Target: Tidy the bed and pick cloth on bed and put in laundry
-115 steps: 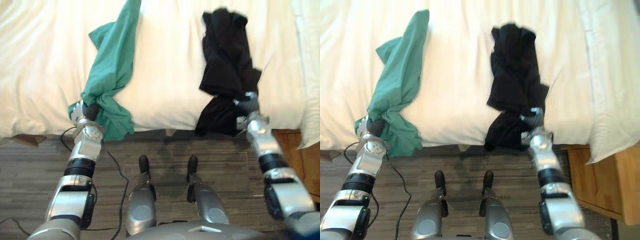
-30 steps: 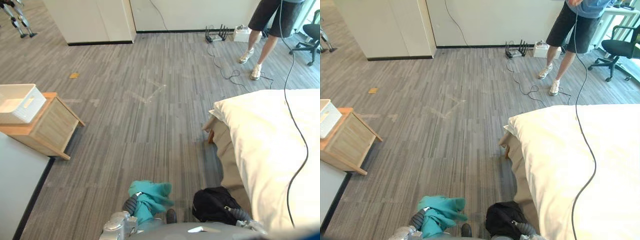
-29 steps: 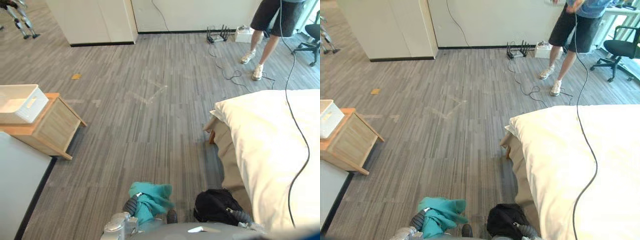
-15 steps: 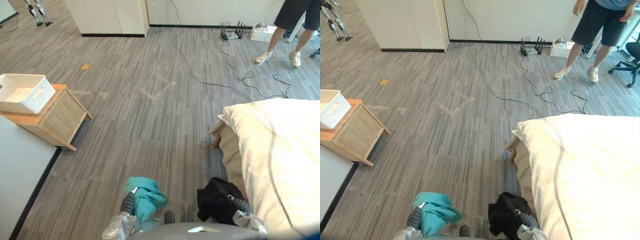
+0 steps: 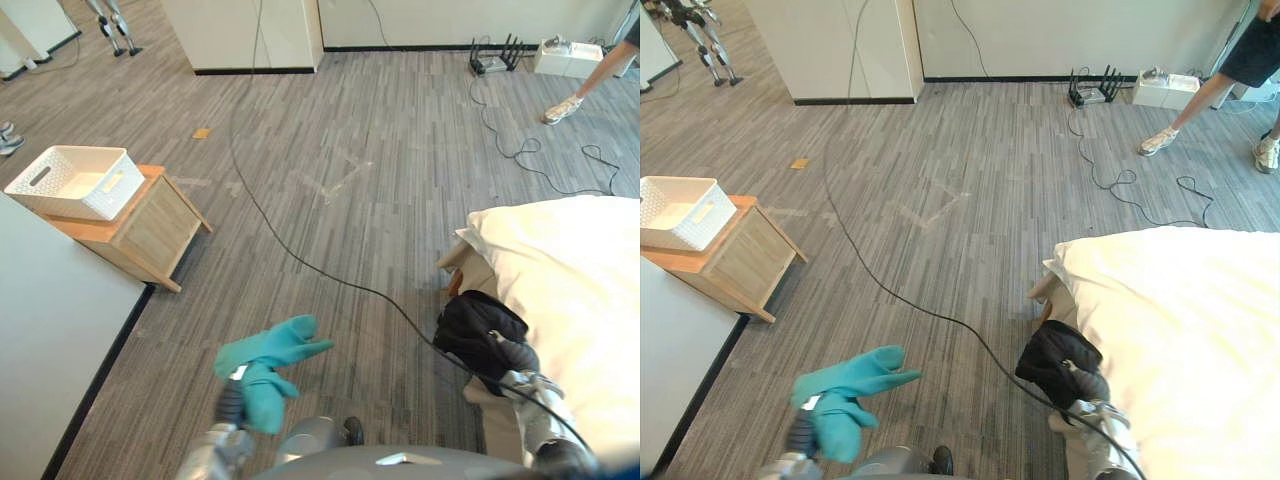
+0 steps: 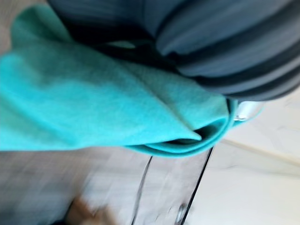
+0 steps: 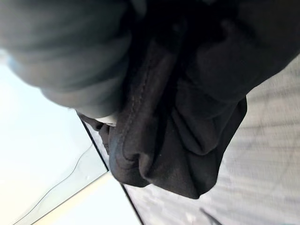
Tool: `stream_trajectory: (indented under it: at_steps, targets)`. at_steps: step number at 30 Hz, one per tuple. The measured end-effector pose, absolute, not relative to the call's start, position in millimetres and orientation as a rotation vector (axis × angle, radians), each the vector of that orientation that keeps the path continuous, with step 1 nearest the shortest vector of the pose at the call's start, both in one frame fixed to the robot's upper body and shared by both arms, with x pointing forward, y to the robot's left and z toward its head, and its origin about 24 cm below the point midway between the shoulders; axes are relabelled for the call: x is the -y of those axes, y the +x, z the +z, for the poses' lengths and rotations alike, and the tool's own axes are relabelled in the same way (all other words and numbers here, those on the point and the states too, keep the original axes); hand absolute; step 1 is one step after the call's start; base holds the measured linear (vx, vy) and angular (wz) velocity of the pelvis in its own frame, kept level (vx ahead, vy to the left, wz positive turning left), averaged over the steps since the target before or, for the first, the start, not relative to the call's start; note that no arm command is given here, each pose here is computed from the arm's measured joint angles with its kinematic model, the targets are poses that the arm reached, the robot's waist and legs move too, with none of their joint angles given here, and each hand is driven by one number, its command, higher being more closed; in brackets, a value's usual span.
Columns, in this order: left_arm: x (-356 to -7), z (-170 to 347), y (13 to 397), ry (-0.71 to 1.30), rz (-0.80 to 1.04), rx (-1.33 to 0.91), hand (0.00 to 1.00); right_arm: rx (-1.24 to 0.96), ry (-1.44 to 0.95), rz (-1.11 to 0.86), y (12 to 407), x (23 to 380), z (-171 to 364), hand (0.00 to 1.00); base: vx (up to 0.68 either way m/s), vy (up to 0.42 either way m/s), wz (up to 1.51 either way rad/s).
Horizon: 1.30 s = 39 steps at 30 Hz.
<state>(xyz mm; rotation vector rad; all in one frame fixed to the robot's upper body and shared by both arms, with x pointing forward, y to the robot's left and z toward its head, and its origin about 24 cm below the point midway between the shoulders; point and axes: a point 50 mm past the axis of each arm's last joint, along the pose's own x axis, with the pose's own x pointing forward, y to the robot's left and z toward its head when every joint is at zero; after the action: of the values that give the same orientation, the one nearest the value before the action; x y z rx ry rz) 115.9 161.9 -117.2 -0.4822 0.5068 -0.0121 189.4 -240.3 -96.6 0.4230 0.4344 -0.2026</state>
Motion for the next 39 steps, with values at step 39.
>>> stream_trajectory:
  at_steps: [39]
  targets:
    - [-140, -91, 160, -0.385, -0.099, -0.498, 1.00, -0.344, 0.398, -0.061, 203, 190, -64, 1.00, 0.20, -0.085, 0.06]
